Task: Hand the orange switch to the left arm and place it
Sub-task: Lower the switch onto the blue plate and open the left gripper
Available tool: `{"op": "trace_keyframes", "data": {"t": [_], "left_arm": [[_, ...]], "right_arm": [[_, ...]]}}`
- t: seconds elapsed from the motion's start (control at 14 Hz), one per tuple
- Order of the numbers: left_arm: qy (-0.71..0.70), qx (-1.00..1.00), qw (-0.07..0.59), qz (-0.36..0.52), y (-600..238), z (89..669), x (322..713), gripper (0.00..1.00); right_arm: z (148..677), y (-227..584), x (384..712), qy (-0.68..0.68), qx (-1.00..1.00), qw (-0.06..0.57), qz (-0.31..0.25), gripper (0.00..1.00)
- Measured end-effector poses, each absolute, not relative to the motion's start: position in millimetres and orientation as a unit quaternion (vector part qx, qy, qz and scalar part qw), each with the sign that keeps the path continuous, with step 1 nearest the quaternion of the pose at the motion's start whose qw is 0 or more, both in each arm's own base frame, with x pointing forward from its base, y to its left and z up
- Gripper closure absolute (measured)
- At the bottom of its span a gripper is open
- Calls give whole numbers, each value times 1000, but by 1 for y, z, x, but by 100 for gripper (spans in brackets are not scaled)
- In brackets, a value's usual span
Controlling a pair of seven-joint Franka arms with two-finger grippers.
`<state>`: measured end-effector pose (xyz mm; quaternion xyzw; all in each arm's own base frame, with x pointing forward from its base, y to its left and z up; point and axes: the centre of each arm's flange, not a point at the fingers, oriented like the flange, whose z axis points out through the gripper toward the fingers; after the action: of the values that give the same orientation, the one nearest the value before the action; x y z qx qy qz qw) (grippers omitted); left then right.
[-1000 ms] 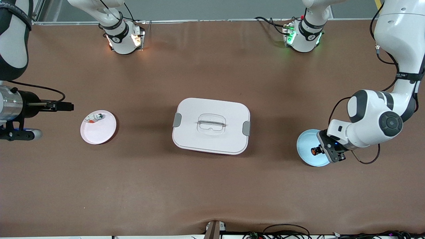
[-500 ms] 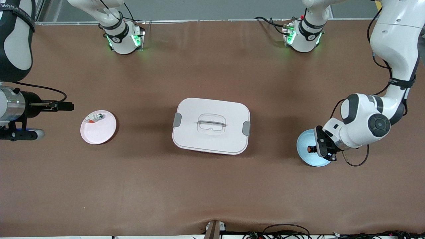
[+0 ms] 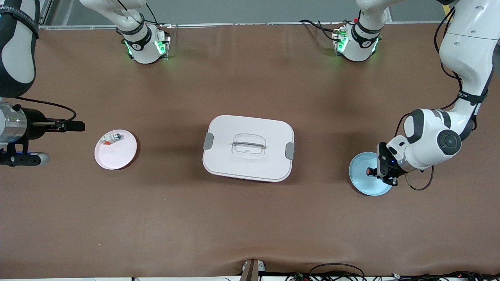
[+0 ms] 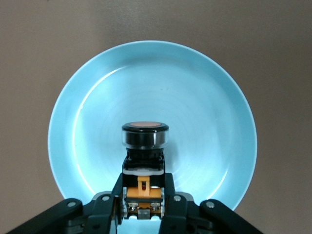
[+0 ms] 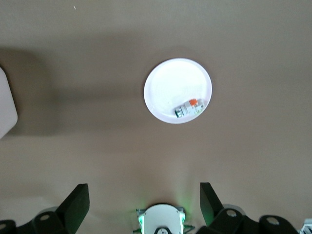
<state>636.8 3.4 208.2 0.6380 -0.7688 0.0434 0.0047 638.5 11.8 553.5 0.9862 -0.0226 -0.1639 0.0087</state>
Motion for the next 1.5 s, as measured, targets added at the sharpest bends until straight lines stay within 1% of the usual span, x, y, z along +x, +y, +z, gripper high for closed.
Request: {"op": "trace_keyframes", "data": {"t": [0.21, 0.43, 0.64, 0.71, 0.79, 1.0, 1.14, 1.21, 1.5], "left_arm": [[-787, 616, -9, 37, -3, 201, 637, 67], [-789, 613, -6, 39, -7, 189, 635, 67], [-789, 613, -10, 46, -7, 189, 637, 67], [-788, 613, -11, 47, -7, 189, 637, 61], [-787, 615, -13, 49, -7, 189, 638, 52], [-765, 641, -21, 56, -4, 198, 643, 23], [-738, 672, -28, 57, -1, 216, 649, 3], [-720, 692, -29, 51, 1, 229, 652, 0], [-625, 779, -30, 41, 9, 306, 665, 0]], "right_arm": [[553, 12, 633, -23, 991, 8, -135, 0], [557, 11, 623, -28, 991, 9, -131, 0], [558, 7, 620, -35, 991, 9, -130, 0], [558, 5, 620, -39, 991, 10, -130, 0], [558, 3, 620, -44, 991, 10, -129, 0], [563, -2, 619, -56, 991, 8, -124, 0], [569, -8, 616, -60, 991, 7, -119, 0], [574, -9, 614, -61, 991, 6, -116, 0], [605, -8, 600, -88, 992, 8, -93, 0]]}}
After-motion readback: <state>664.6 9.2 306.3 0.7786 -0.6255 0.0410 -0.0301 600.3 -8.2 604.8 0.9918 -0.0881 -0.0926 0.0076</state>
